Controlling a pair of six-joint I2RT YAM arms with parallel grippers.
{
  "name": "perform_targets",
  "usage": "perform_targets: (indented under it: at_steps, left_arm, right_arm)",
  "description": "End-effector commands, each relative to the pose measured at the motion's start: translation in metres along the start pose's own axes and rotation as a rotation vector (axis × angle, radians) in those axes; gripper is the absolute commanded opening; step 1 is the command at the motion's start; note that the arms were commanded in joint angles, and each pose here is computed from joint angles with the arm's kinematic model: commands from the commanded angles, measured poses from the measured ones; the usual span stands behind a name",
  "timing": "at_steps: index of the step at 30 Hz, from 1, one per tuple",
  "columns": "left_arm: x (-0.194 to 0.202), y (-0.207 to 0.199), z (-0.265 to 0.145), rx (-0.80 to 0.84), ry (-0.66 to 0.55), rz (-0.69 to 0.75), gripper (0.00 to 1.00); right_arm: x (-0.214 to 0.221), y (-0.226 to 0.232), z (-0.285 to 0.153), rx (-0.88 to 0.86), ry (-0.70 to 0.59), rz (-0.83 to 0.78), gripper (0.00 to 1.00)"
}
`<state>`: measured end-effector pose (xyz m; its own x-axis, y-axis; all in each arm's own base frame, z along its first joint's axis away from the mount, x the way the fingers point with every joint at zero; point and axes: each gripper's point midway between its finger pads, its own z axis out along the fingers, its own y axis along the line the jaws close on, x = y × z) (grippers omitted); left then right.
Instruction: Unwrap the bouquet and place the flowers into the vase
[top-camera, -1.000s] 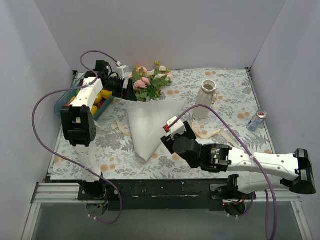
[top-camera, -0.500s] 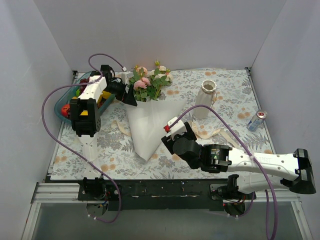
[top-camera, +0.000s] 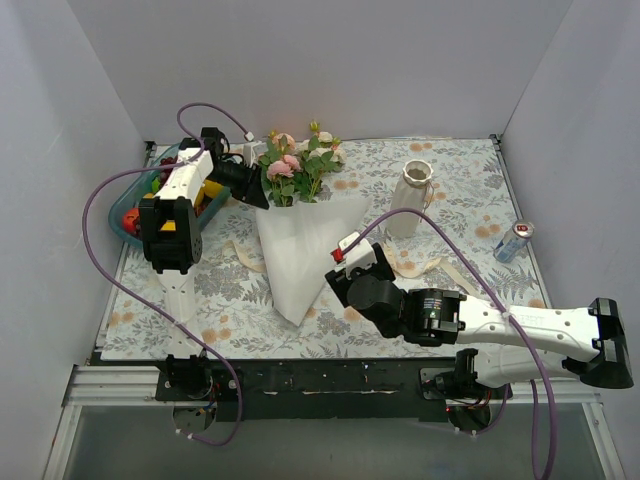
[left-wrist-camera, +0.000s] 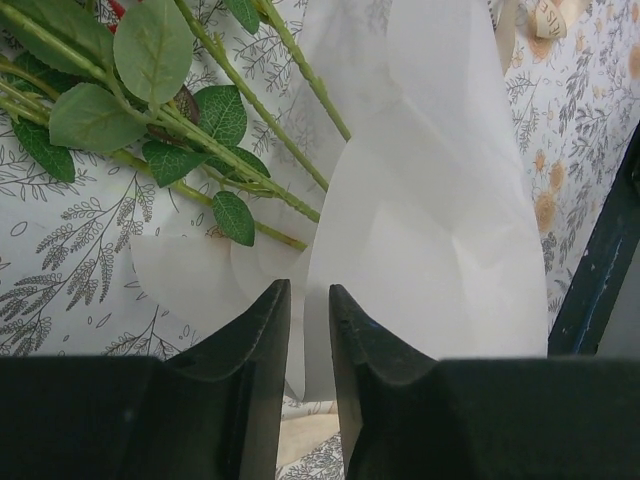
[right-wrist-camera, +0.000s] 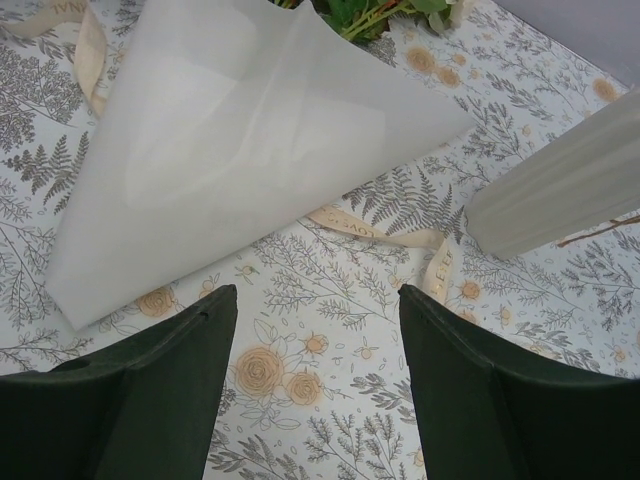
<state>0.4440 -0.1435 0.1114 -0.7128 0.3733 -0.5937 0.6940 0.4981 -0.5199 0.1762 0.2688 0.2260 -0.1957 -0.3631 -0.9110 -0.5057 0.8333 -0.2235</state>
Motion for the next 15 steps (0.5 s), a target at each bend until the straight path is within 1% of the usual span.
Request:
perform_targets:
  at_steps: [1, 5, 6, 7, 8, 9, 10, 13, 15]
  left_arm:
    - [-0.012, -0.011, -0.015, -0.012, -0.021, 0.031, 0.22]
    - [-0.031, -0.016, -0.025, -0.031, -0.053, 0.043, 0.21]
    - [-0.035, -0.019, -0.027, -0.034, -0.059, 0.023, 0.2]
    - [-0.053, -0.023, -0.037, -0.049, -0.091, 0.058, 0.18]
    - [-0.06, -0.025, -0.039, -0.054, -0.1, 0.055, 0.13]
    - [-0.066, -0.03, -0.043, -0.057, -0.11, 0.046, 0.13]
    - [-0.082, -0.041, -0.051, -0.061, -0.138, 0.074, 0.13]
    - [-0.097, -0.068, -0.054, -0.047, -0.154, 0.109, 0.12]
    - [-0.099, -0.085, -0.054, -0.036, -0.161, 0.134, 0.12]
  right_arm:
    - [-0.007, -0.007, -0.005, 0.026, -0.033, 0.052, 0.73]
    - [-0.007, -0.006, -0.005, 0.024, -0.034, 0.056, 0.73]
    - [-0.006, -0.006, -0.005, 0.023, -0.033, 0.055, 0.73]
    - [-0.007, -0.006, -0.005, 0.024, -0.034, 0.058, 0.73]
    - [-0.008, -0.006, -0.005, 0.022, -0.036, 0.059, 0.73]
    - [-0.008, -0.006, -0.005, 0.022, -0.036, 0.058, 0.73]
    - [-0.008, -0.006, -0.005, 0.024, -0.036, 0.056, 0.73]
    - [-0.01, -0.006, -0.005, 0.021, -0.041, 0.06, 0.73]
    - [-0.011, -0.006, -0.005, 0.021, -0.042, 0.059, 0.73]
